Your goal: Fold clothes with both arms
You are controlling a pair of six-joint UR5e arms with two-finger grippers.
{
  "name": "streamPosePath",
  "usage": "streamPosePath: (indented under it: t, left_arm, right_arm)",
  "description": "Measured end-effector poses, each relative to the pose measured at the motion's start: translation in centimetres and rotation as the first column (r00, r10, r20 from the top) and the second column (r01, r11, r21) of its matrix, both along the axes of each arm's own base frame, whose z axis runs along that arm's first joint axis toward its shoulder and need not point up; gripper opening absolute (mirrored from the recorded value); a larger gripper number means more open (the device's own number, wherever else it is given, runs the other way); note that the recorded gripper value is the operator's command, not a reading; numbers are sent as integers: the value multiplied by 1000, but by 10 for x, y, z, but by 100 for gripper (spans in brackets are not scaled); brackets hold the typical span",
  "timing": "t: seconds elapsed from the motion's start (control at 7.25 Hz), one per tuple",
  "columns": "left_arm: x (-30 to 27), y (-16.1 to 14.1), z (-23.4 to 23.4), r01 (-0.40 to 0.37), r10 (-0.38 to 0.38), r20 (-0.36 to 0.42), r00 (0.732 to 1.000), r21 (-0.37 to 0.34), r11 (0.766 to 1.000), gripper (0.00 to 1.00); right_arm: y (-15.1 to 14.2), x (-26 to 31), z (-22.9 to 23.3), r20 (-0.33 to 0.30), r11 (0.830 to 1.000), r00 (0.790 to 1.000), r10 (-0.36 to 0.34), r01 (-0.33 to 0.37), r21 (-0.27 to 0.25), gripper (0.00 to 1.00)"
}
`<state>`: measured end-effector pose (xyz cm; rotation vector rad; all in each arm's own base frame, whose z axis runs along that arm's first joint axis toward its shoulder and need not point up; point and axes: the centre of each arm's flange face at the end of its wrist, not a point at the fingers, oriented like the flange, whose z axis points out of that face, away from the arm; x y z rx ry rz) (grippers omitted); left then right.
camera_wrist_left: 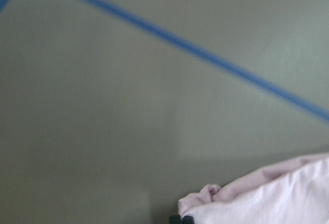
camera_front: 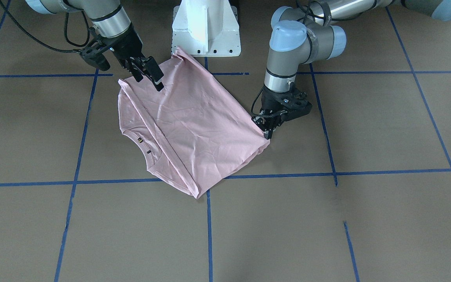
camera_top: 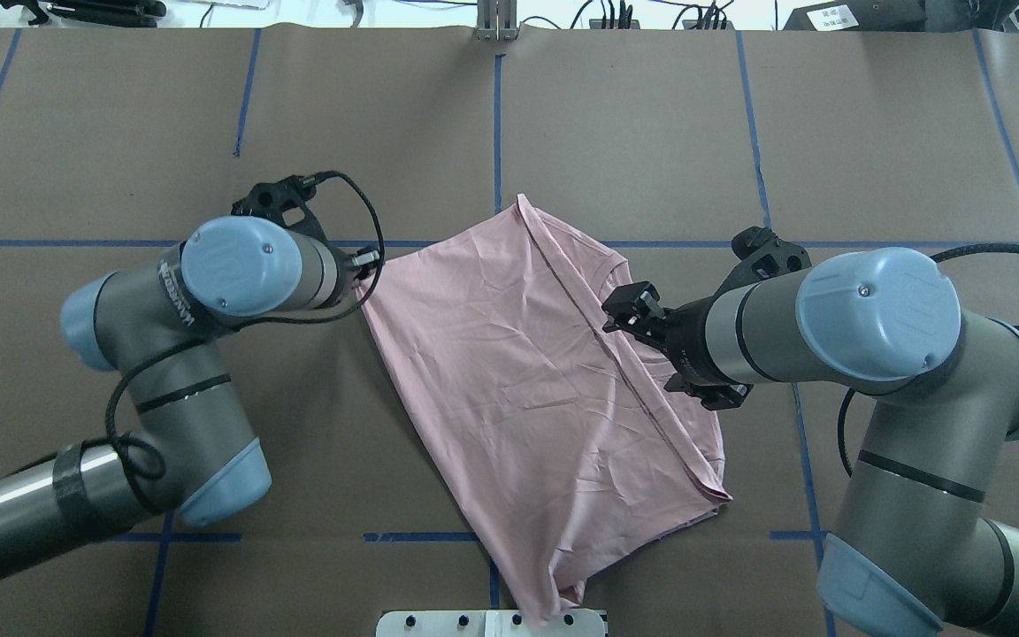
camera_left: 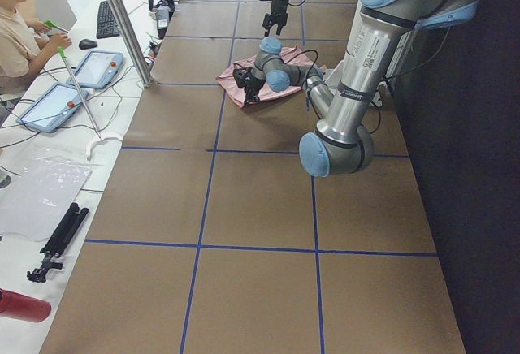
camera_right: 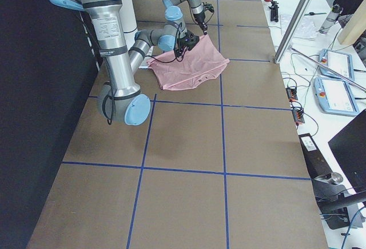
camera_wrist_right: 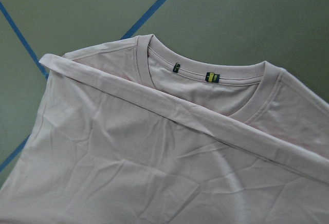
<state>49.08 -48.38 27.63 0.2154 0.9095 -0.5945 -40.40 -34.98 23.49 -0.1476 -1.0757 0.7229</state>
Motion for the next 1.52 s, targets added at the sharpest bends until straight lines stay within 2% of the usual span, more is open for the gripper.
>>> streamPosePath:
  t: [0.28, 0.41, 0.55, 0.69, 0.83, 0.97, 1.1, 1.24, 1.38, 1.52]
  left_arm:
    - [18, -113, 0, 110, -109, -39, 993, 37, 993, 0]
    - [22, -165, 9, 166, -163, -57, 985, 58, 984, 50]
    - [16, -199, 20, 203, -199, -52, 979, 85, 975, 53]
    - [6, -210, 27, 208, -204, -46, 978, 117, 971, 53]
    - [-9, -198, 32, 202, -193, -70, 979, 144, 969, 53]
    - [-29, -174, 33, 177, -160, -113, 981, 161, 971, 54]
    - [-44, -153, 28, 145, -119, -153, 981, 169, 975, 54]
    - [-51, -141, 22, 125, -93, -178, 980, 173, 977, 55]
    - [-54, -136, 17, 117, -82, -192, 978, 178, 977, 55]
    - [-55, -134, 15, 114, -78, -198, 977, 179, 977, 57]
  right_arm:
    - [-1, 2, 0, 0, 1000, 1000, 5, -5, 1, 100]
    - [-1, 3, -1, 3, 1000, 1000, 6, -6, 2, 100]
    - [0, 2, -2, 5, 1000, 1000, 8, -8, 2, 100]
    - [1, -2, -4, 4, 1000, 1000, 12, -12, 7, 100]
    - [4, -15, -9, 1, 999, 1000, 24, -24, 23, 100]
    - [4, -37, -15, -7, 999, 999, 37, -37, 30, 100]
    - [3, -63, -19, -12, 999, 998, 54, -54, 9, 93]
    - [0, -93, -22, -17, 995, 996, 86, -87, -40, 88]
    - [1, -124, -21, -31, 989, 993, 118, -120, -88, 82]
    - [7, -149, -14, -56, 985, 991, 125, -131, -117, 81]
